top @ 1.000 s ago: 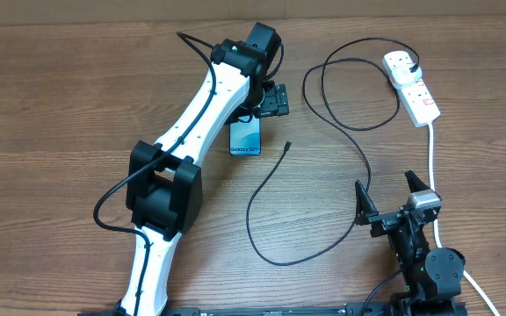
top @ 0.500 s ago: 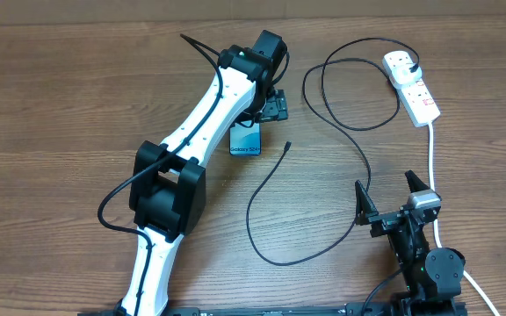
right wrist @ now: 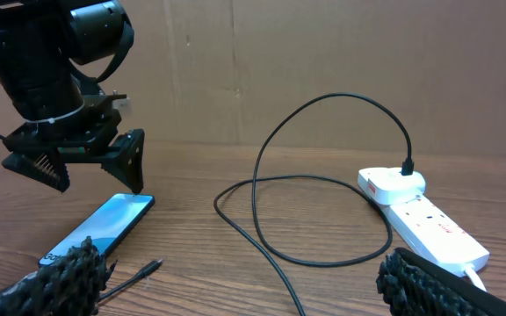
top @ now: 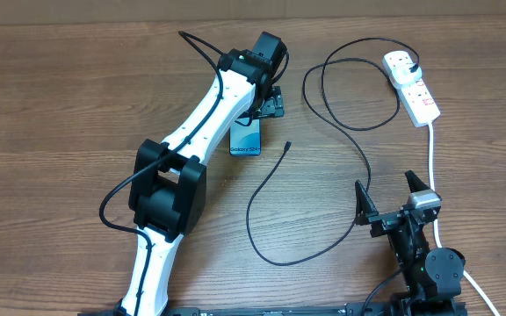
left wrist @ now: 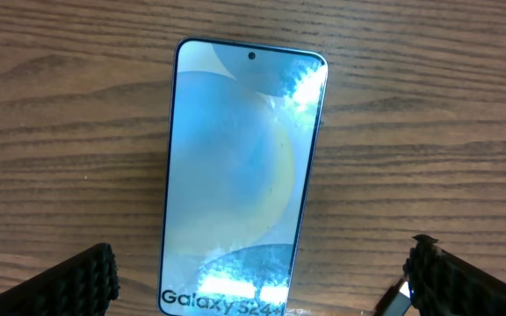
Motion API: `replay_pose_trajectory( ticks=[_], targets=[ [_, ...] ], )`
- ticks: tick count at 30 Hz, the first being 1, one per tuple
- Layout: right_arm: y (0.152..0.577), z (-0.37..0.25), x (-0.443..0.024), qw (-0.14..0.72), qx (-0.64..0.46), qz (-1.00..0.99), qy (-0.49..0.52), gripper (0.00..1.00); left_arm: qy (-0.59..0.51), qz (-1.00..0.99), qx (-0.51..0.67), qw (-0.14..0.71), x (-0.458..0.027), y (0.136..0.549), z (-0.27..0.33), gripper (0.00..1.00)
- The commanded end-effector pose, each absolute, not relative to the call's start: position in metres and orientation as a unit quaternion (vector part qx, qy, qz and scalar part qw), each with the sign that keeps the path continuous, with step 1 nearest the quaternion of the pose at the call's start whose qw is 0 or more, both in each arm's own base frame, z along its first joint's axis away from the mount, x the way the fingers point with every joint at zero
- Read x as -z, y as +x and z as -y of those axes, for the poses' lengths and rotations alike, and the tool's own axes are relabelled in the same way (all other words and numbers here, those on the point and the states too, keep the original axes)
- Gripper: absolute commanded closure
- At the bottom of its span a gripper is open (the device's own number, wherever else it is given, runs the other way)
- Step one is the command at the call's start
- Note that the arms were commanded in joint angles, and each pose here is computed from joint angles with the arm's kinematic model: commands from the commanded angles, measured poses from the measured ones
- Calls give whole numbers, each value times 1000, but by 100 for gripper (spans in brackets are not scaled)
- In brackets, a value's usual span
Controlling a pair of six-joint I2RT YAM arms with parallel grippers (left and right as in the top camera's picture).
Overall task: Plug charger to phone and switch on socket
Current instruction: 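Lower the left gripper onto the phone and close on it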
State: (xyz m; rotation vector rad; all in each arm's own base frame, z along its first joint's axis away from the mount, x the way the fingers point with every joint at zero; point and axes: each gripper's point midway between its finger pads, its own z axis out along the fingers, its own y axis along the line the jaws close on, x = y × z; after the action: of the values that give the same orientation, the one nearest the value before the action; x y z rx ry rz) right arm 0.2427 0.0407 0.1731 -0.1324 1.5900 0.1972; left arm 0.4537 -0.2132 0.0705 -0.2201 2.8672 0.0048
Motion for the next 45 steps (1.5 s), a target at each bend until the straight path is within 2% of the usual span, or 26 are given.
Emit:
replay_pose_trajectory(
  ticks=[1, 9, 18, 27, 36, 45],
  targets=[
    [243, -41, -172, 696, -87, -710, -59, 0, -72, -988, -13, 137, -65, 458, 206, 0],
    [243, -41, -172, 696, -87, -710, -59, 0, -73, -988, -12, 138, -64, 459, 207, 0],
    [243, -41, -172, 696, -87, -710, -59, 0, -71, -990, -24, 116, -32, 446, 201, 0],
    [243, -41, -172, 696, -87, -710, -59, 0, -74, -990, -21, 121, -28, 449, 198, 0],
    [243, -41, -172, 696, -87, -710, -59, 0, -94, -991, 28, 89, -16, 449, 190, 0],
    [243, -41, -172, 696, -87, -710, -59, 0, -56, -993, 37, 100, -13, 450, 204, 0]
  ],
)
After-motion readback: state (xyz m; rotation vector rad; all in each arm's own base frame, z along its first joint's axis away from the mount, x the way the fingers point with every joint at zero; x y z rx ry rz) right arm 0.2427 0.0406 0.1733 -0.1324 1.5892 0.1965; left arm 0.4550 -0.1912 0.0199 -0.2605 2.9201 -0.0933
